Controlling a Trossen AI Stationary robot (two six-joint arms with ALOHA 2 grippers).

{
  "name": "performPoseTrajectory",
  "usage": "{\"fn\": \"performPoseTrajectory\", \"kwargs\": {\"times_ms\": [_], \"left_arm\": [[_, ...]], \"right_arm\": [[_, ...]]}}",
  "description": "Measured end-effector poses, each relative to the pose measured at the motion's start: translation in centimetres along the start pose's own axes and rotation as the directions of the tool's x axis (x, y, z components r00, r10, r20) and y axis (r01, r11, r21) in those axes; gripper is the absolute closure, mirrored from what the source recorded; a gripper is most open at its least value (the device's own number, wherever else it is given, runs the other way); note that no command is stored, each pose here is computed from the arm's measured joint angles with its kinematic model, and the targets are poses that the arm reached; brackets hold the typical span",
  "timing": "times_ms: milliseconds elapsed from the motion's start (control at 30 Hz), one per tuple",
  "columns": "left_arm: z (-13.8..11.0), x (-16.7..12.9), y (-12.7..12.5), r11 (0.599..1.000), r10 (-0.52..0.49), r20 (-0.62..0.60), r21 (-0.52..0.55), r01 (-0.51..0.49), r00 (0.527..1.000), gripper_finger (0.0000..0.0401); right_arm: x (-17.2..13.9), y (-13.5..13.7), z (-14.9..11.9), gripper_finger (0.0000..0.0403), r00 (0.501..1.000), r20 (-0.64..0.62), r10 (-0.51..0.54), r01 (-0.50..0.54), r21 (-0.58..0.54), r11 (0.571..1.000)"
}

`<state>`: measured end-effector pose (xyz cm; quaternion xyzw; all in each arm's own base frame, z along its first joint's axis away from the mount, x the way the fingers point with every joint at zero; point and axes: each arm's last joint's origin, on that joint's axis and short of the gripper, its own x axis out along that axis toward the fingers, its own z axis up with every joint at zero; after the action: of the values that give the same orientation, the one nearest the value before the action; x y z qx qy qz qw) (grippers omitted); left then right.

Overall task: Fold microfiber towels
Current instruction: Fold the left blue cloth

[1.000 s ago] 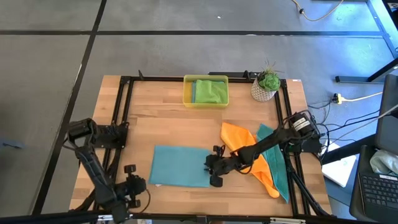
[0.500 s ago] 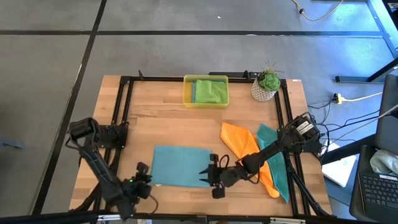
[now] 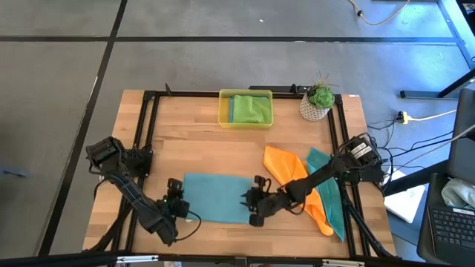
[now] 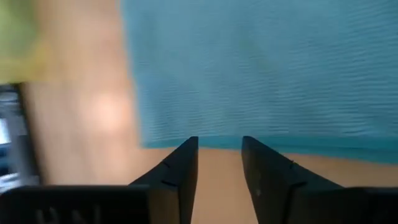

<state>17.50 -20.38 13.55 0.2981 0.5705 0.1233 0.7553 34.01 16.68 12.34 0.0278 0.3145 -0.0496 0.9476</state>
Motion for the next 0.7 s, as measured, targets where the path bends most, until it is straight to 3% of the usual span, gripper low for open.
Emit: {"fn": "performPoseTrajectory", "kwargs": {"times_ms": [133,200,400,700], "left_arm": [[0.4,-0.2,0.7,0.994,0.107,0.063,0.001,-0.107,0.992,0.0287],[1.0,0.1,0.7,0.993,0.115,0.116,-0.044,-0.111,0.986,0.0287],[1.8,2.3,-0.2,0.995,-0.049,0.16,-0.082,0.062,0.986,0.0287],[1.4,2.9,-0.2,0.971,-0.104,0.13,-0.202,0.129,0.986,0.0288]], "right_arm": [[0.9,-1.5,0.6,0.03,1.0,0.0,-0.024,0.024,0.011,1.0],[1.5,-2.1,0.3,0.0313,0.999,-0.023,-0.025,0.025,0.014,1.0],[3.1,-3.1,-0.8,0.0354,0.995,-0.102,0.024,-0.024,0.004,1.0],[3.6,-4.3,-0.7,0.0393,0.992,-0.13,0.003,-0.012,-0.071,0.997]]}}
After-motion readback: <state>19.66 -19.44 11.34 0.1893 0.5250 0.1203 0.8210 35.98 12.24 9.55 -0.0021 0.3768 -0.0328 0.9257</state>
